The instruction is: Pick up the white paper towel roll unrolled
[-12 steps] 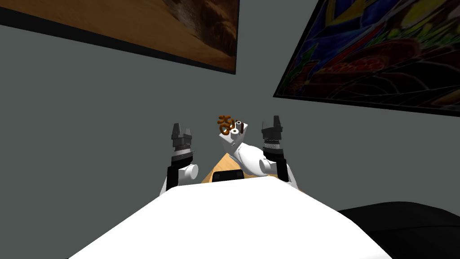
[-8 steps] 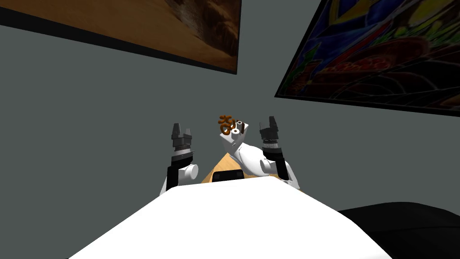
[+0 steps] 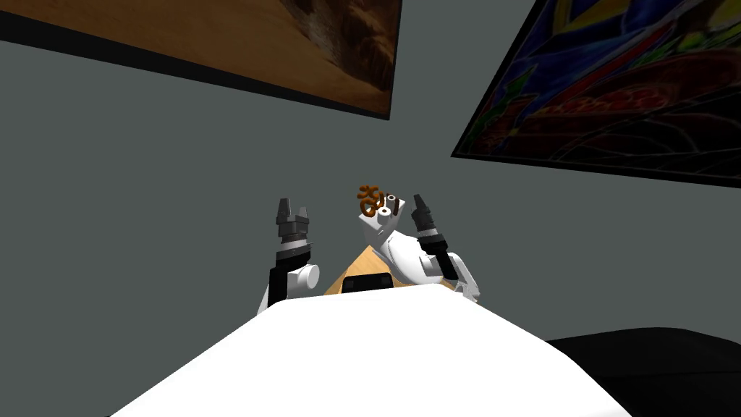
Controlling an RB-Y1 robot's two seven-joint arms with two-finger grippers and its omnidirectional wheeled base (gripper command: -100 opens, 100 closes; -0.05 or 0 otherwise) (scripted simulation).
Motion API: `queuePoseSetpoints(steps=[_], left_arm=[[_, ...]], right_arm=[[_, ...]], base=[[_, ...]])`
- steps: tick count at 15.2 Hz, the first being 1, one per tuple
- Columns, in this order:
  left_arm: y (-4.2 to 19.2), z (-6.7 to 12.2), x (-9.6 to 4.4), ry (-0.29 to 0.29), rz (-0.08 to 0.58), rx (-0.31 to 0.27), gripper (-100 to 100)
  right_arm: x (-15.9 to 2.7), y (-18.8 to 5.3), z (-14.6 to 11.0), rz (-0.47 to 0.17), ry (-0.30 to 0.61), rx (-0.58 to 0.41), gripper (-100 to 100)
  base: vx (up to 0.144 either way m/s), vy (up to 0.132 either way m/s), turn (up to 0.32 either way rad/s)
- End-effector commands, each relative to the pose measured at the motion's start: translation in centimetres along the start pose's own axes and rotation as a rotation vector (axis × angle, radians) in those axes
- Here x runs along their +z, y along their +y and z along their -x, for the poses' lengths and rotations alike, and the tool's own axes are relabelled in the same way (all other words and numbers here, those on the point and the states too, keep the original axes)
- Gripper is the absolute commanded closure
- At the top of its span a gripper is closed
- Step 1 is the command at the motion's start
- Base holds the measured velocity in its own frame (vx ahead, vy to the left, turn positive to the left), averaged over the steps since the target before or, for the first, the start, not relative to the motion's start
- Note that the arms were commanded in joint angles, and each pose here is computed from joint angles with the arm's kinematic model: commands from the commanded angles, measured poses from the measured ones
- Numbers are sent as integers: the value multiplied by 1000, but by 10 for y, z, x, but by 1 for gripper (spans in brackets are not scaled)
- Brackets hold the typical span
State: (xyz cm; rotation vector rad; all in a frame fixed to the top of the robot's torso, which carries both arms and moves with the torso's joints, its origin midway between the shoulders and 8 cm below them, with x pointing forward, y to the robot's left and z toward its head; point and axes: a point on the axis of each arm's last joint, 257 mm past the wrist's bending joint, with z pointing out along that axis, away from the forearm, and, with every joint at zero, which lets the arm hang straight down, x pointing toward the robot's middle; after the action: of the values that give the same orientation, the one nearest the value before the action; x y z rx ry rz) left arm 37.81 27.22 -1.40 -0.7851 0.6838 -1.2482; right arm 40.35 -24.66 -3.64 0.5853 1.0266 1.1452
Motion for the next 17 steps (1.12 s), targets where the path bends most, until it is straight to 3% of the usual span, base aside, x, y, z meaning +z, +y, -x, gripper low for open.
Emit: queuePoseSetpoints(steps=[1, 6, 7, 8, 15, 16, 17], left_arm=[[0, 0, 0, 0, 0, 0, 0], [0, 0, 0, 0, 0, 0, 0], [0, 0, 0, 0, 0, 0, 0], [0, 0, 0, 0, 0, 0, 0], [0, 0, 0, 0, 0, 0, 0], [0, 0, 0, 0, 0, 0, 0], [0, 0, 0, 0, 0, 0, 0]], right_arm=[[1, -12, -3, -32, 20, -32, -100], [1, -58, -13, -151, 81, -152, -100], [1, -59, -13, -151, 81, -154, -100], [1, -75, -14, -193, 98, -196, -100], [-4, -126, -12, -323, 139, -344, -100], [-7, -142, -8, -367, 147, -384, -100], [-7, -142, -8, -366, 149, -395, -100]], base=[[-4, 26, 66], [-6, 26, 81], [-4, 28, 79], [-5, 30, 114], [-5, 31, 89], [-3, 33, 98], [-4, 30, 85]])
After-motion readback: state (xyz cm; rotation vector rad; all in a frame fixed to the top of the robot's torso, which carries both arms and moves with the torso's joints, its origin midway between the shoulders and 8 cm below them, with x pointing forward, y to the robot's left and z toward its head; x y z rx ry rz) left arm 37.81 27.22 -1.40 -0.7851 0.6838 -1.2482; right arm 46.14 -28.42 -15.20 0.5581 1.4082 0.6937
